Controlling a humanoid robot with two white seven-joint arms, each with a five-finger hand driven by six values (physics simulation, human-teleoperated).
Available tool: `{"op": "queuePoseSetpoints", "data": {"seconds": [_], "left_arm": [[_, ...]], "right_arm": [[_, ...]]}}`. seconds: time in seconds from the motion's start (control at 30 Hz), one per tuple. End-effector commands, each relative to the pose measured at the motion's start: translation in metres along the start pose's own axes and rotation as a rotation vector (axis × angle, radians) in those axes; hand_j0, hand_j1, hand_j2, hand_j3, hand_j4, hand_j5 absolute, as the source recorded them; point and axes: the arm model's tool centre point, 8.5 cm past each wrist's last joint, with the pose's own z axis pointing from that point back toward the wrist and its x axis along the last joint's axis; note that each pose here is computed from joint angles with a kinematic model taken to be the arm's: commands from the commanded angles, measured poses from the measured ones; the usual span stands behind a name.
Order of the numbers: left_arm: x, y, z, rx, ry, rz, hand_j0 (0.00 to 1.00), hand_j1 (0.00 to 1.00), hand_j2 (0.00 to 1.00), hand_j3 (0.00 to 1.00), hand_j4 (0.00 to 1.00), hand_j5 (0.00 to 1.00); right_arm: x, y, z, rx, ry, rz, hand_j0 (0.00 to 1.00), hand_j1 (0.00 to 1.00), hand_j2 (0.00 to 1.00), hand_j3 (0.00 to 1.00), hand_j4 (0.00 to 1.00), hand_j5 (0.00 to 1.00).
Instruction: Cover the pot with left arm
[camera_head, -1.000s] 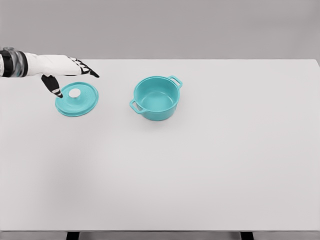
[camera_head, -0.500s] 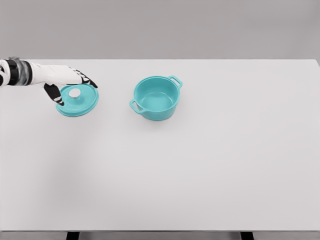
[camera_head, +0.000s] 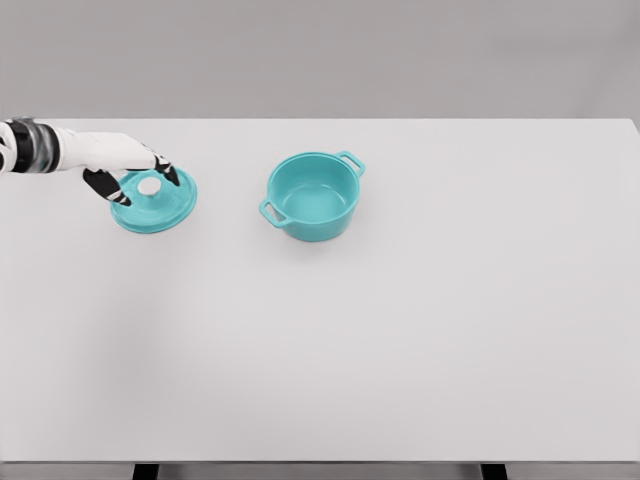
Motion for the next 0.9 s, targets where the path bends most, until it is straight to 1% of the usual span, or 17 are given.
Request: {"op": "queuePoseSetpoints", "data": {"seconds": [0.0, 0.33, 0.53, 0.8, 0.87], "left_arm": [[-0.004, -0.002, 0.0, 0.003, 0.013, 0.019, 0.78, 0.78, 0.78, 0.78, 0.78, 0.78], [0.002, 0.003, -0.014, 0.005, 0.031, 0.035, 0.78, 0.78, 0.78, 0.78, 0.78, 0.78], [0.001, -0.002, -0.015, -0.005, 0.036, 0.043, 0.77, 0.77, 0.77, 0.77, 0.77, 0.77], [0.0, -0.003, -0.017, -0.008, 0.042, 0.047, 0.77, 0.77, 0.77, 0.77, 0.77, 0.77], [-0.002, -0.003, -0.017, -0.009, 0.056, 0.057, 0.76, 0.76, 0.76, 0.76, 0.76, 0.76]], "right_arm": [[0.0, 0.0, 0.0, 0.0, 0.0, 0.0, 1.0, 1.0, 1.0, 1.0, 1.0, 1.0], [0.0, 0.0, 0.0, 0.0, 0.0, 0.0, 1.0, 1.0, 1.0, 1.0, 1.0, 1.0], [0.0, 0.0, 0.0, 0.0, 0.0, 0.0, 1.0, 1.0, 1.0, 1.0, 1.0, 1.0], [0.0, 0.0, 0.0, 0.0, 0.0, 0.0, 1.0, 1.0, 1.0, 1.0, 1.0, 1.0], [0.0, 0.0, 0.0, 0.0, 0.0, 0.0, 1.0, 1.0, 1.0, 1.0, 1.0, 1.0]]}}
